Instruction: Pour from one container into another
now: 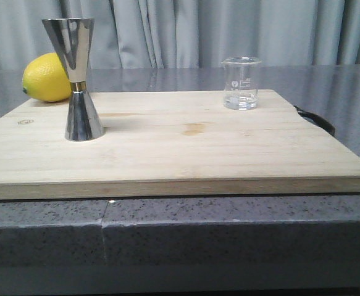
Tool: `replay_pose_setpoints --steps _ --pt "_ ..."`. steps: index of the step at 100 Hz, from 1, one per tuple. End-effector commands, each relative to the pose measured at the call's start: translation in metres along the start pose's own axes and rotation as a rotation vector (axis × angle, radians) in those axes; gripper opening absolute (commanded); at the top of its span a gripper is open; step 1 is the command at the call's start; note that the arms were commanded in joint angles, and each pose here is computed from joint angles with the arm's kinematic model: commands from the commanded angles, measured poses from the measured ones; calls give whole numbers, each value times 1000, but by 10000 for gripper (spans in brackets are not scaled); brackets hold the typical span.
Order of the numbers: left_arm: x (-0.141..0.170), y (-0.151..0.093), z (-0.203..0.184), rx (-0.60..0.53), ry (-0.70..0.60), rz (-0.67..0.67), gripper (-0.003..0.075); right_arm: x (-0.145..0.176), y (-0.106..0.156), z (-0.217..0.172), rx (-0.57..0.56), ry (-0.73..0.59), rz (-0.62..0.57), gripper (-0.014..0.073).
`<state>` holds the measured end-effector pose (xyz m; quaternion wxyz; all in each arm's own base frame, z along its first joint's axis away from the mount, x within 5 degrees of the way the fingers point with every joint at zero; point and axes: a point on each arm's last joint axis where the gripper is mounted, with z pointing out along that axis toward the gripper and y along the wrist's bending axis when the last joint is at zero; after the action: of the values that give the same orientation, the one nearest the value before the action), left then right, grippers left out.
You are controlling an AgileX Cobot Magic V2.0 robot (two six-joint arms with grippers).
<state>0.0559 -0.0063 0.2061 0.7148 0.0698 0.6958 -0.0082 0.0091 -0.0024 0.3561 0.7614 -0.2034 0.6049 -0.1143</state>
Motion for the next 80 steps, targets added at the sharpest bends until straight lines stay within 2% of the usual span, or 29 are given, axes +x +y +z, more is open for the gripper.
replay_pose_setpoints --steps 1,27,47,56,68,73,80 --pt "4 0 -1 -12 -62 -10 -19 -12 -6 0 37 -77 -6 -48" --pt "4 0 -1 -12 -62 -10 -19 -10 -5 1 34 -72 -6 -48" --pt "4 0 -1 -12 -62 -10 -19 5 4 8 2 -21 8 -48" --pt "4 0 -1 -12 -62 -10 -19 15 14 11 -58 3 224 -48" --pt "4 0 -1 -12 -62 -10 -19 32 21 16 -43 74 670 -48" --pt "4 0 -1 -12 -62 -10 -19 42 24 19 -16 106 761 -48" --pt "4 0 -1 -12 -62 -10 -19 56 29 21 0 151 755 -48"
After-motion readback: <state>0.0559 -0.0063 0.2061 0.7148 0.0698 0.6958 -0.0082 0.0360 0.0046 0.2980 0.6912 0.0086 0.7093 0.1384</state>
